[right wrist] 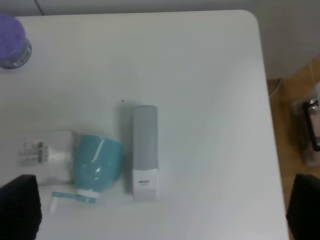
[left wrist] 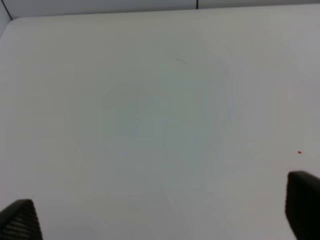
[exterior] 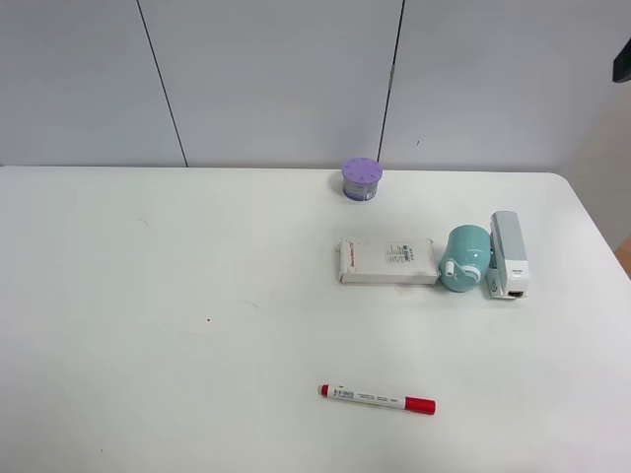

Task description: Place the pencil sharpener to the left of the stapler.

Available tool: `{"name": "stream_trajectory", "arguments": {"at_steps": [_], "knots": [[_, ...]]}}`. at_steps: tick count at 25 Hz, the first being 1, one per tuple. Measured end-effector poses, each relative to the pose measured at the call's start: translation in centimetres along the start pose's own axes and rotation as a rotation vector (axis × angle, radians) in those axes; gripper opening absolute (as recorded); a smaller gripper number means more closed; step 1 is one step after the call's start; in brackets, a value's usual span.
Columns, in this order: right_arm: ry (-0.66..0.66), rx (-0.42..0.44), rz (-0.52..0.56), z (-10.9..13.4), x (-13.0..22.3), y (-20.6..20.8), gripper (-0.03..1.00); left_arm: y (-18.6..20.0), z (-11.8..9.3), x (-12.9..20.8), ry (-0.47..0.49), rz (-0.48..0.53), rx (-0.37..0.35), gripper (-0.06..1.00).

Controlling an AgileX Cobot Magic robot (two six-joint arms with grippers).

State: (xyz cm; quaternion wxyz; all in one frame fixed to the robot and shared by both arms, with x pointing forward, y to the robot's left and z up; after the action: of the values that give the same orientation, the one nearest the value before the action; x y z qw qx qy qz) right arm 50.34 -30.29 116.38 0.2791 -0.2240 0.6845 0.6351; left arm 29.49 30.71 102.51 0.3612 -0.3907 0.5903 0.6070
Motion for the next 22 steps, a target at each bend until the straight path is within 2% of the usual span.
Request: {"name": "stream_trajectory", "arguments": {"at_steps": [4,7,12,18,22], "knots": [[0.01,0.035,-0.036,-1.7,0.3,1.5,0.99,0.0,0.0,0.0,0.0,0.0,0.0,0.99],[-0.006,0.053,-0.043,-2.6,2.1,2.5,0.99,0.0,0.0,0.0,0.0,0.0,0.0,0.99],[-0.022,0.06,-0.022,-3.0,7.2,3.4,0.99,0.0,0.0,0.0,0.0,0.0,0.0,0.99],[-0.092,-0.002,0.027,-2.1,14.0,2.9,0.99,0.0,0.0,0.0,0.0,0.0,0.0,0.99],[-0.103,-0.048,0.007,-1.5,18.8,2.9,0.99,0.0,0.0,0.0,0.0,0.0,0.0,0.99]]}}
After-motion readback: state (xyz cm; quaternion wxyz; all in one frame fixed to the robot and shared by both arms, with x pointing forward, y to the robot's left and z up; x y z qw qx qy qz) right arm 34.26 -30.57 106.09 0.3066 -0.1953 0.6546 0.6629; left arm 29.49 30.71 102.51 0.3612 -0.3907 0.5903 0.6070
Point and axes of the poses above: a point on each arm's last joint axis where the gripper is mounted, y pointing back along that axis away from the gripper, z along the wrist's bending axis when the last joint is at zero, x = y × z, the point moved 7 cm from there along -y, pointing out along that axis toward the gripper, and after that the axes turned 1 degree about y, right-handed, at the moved point
